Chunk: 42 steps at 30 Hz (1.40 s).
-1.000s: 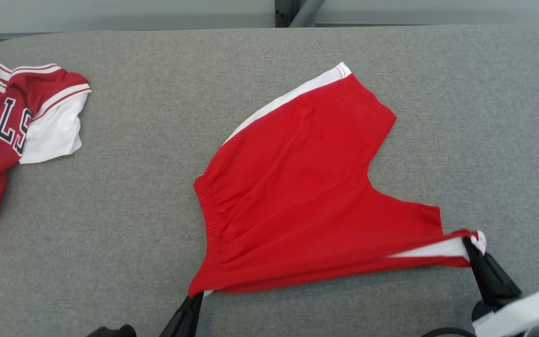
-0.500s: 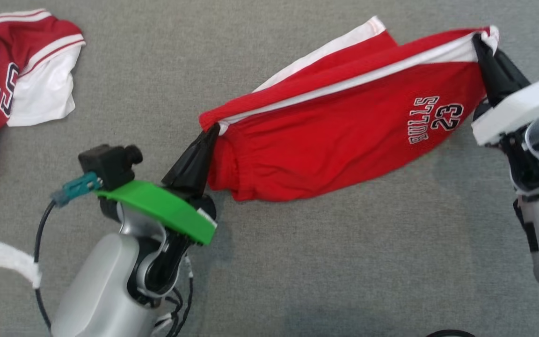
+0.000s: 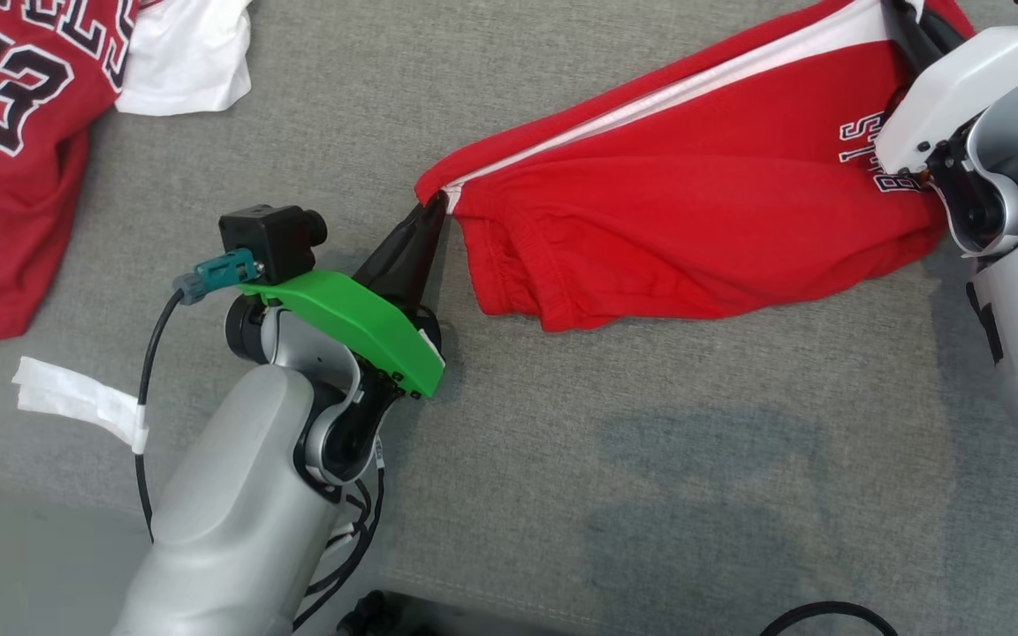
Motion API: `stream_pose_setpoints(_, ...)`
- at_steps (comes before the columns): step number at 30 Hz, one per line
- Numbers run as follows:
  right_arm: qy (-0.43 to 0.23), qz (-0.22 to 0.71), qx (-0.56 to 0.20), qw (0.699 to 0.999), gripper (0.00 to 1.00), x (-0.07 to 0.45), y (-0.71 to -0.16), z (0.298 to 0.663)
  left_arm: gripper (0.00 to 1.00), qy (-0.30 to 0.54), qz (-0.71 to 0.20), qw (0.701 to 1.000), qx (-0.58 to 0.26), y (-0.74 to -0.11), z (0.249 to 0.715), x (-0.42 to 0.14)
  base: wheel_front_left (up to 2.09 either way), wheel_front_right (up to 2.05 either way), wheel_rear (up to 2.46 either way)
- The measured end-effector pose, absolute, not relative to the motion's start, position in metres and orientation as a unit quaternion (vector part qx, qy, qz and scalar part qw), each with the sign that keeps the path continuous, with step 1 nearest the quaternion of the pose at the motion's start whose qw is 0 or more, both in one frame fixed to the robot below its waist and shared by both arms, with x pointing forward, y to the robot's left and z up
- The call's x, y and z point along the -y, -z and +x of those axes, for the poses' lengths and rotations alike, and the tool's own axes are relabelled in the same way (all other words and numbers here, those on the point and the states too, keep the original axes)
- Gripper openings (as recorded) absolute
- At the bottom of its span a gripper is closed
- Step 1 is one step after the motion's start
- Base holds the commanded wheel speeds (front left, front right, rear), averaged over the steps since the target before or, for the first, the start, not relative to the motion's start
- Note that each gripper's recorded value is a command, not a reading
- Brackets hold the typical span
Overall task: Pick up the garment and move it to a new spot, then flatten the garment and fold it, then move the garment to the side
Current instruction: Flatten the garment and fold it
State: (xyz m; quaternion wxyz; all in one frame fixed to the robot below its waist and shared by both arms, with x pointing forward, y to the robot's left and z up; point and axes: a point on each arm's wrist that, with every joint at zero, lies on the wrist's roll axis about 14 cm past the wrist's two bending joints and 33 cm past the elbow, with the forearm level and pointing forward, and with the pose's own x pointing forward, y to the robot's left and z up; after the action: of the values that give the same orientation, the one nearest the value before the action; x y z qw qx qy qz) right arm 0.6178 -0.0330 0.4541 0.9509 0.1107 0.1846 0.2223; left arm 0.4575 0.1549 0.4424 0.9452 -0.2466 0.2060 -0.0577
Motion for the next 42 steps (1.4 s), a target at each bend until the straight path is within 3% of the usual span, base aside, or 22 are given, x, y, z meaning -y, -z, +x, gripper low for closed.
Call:
stream_pose_setpoints(5, -0.244, 0.102, -0.193, 0.945, 0.0, 0.014, -0.447, 0.619, 0.0, 0.046, -0.236, 0.946, -0.218, -0.437, 0.452, -0.165, 0.0, 0.0, 0.0)
stream_pose_setpoints(6, -0.246, 0.102, -0.194, 0.944, 0.18, 0.013, -0.447, 0.618, 0.0, 0.047, -0.235, 0.946, -0.22, -0.438, 0.451, -0.165, 0.0, 0.0, 0.0)
stream_pose_setpoints(7, -0.247, 0.1, -0.194, 0.944, 0.45, 0.012, -0.447, 0.617, 0.0, 0.047, -0.235, 0.946, -0.219, -0.438, 0.451, -0.165, 0.0, 0.0, 0.0)
stream_pose_setpoints(8, -0.247, 0.1, -0.194, 0.944, 0.98, 0.012, -0.447, 0.617, 0.0, 0.047, -0.235, 0.946, -0.219, -0.438, 0.451, -0.165, 0.0, 0.0, 0.0)
stream_pose_setpoints(10, -0.247, 0.093, -0.194, 0.945, 1.0, 0.014, -0.447, 0.616, 0.0, 0.053, -0.233, 0.946, -0.22, -0.44, 0.451, -0.163, 0.0, 0.0, 0.0)
stream_pose_setpoints(11, -0.249, 0.088, -0.194, 0.945, 1.0, 0.014, -0.447, 0.615, 0.1, 0.057, -0.234, 0.946, -0.217, -0.441, 0.451, -0.161, 0.0, 0.0, 0.0)
stream_pose_setpoints(13, -0.254, 0.079, -0.188, 0.946, 1.0, 0.014, -0.45, 0.614, 0.53, 0.062, -0.236, 0.946, -0.213, -0.444, 0.452, -0.159, 0.0, 0.0, 0.0)
stream_pose_setpoints(14, -0.257, 0.072, -0.187, 0.945, 1.0, 0.014, -0.452, 0.613, 1.0, 0.065, -0.237, 0.947, -0.206, -0.446, 0.453, -0.158, 0.0, 0.0, 0.0)
stream_pose_setpoints(22, -0.291, -0.021, -0.193, 0.937, 1.0, 0.021, -0.466, 0.587, 1.0, 0.059, -0.191, 0.97, -0.136, -0.477, 0.439, -0.176, 0.0, 0.0, 0.0)
stream_pose_setpoints(27, -0.273, -0.11, -0.178, 0.939, 1.0, 0.06, -0.492, 0.588, 1.0, 0.04, -0.143, 0.985, -0.084, -0.496, 0.409, -0.188, 0.0, 0.0, 0.0)
stream_pose_setpoints(31, -0.26, -0.152, -0.173, 0.938, 1.0, 0.074, -0.506, 0.592, 1.0, 0.017, -0.163, 0.983, -0.083, -0.492, 0.382, -0.188, 0.0, 0.0, 0.0)
stream_pose_setpoints(42, -0.275, -0.172, -0.262, 0.909, 1.0, 0.061, -0.449, 0.588, 1.0, -0.048, -0.153, 0.985, -0.062, -0.494, 0.358, -0.212, 0.0, 0.0, 0.0)
